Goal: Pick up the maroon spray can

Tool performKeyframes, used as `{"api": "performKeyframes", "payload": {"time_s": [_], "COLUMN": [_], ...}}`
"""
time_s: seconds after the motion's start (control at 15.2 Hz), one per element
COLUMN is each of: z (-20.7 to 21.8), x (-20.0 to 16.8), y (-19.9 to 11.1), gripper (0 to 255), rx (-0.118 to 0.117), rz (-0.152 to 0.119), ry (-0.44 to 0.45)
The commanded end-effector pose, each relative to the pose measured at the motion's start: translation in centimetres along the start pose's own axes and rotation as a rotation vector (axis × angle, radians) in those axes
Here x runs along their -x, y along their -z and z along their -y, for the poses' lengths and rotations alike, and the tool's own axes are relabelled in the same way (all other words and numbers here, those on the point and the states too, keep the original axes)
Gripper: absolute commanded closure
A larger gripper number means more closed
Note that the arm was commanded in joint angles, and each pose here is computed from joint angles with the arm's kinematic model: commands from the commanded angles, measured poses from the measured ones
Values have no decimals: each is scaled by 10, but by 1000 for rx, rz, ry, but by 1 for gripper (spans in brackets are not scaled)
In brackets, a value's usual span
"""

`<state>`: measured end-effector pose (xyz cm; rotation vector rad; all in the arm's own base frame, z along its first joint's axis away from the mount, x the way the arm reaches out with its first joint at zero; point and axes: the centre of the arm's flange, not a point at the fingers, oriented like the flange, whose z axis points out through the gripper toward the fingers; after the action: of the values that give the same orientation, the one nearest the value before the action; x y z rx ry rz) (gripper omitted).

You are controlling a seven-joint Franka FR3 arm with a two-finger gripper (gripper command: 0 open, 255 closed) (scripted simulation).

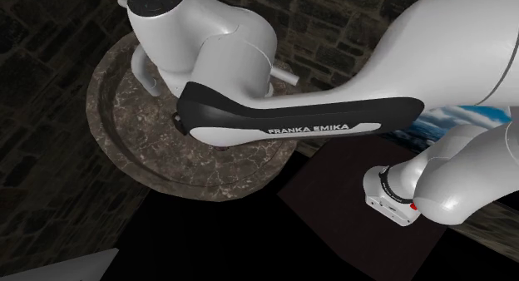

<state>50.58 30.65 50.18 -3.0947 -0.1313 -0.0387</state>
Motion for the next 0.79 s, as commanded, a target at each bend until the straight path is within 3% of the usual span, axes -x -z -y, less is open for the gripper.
{"api": "performKeyframes", "payload": {"time_s": [0.0,0.4,0.46,0.73], "z": [3,2,2,2], "x": [-2,-1,-1,-1], "y": [-10,-34,-34,-34], "gripper": [0,0,255,255], "rx": [0,0,0,0], "rz": [-1,-1,-1,-1], "ry": [0,0,1,0]}}
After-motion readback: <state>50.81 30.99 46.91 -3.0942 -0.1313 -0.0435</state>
